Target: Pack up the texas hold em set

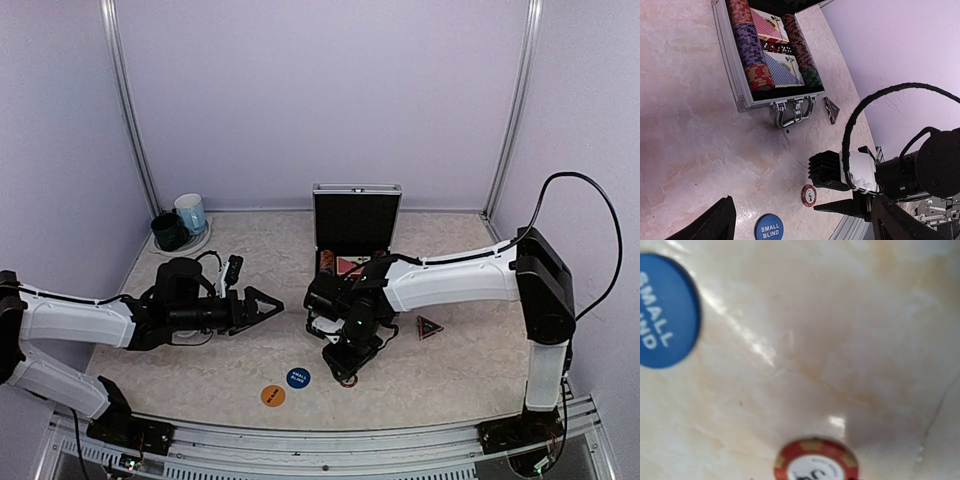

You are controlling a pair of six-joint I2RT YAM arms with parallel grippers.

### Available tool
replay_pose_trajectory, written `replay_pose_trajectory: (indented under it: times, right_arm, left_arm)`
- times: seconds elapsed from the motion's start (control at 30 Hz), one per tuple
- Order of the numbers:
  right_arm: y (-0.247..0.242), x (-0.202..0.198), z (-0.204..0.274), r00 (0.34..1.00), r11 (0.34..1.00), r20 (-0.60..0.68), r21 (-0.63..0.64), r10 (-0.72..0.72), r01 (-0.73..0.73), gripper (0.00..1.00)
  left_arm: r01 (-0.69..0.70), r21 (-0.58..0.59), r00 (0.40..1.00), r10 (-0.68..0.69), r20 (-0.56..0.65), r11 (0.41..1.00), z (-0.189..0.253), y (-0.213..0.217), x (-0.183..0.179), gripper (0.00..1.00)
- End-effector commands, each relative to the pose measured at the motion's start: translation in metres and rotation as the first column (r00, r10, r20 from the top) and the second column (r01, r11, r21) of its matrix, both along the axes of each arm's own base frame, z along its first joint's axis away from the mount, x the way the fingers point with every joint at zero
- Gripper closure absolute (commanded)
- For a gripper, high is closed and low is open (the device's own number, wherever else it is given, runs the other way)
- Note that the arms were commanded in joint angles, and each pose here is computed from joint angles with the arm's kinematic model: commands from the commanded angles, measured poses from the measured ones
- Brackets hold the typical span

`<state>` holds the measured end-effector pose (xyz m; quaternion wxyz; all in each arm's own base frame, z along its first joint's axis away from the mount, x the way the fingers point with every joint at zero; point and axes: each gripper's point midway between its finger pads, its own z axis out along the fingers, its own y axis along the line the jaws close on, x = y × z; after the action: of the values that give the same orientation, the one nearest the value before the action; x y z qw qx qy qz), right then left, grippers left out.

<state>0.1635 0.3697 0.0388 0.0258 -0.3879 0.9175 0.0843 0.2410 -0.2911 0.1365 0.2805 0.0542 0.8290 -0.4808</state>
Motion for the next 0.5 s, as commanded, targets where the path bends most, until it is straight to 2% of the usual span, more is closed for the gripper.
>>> replay_pose_trajectory:
  times: [0.0,0.47]
  right_arm:
    - [0.007,-0.001,0.001,1.0,0.999,-0.015,0.038,-0.015,0.015,0.6]
    - [-0.005,-0.004,-0.017,1.0,1.0,-0.02,-0.011,-0.019,0.019,0.57]
  left_arm:
    - [0.006,-0.011,1.0,-0.006,0.012,1.0,0.003,-0.003,-0.001,0.07]
    - [0.004,-0.007,1.0,-0.004,0.013,1.0,0.003,-0.003,0.0,0.07]
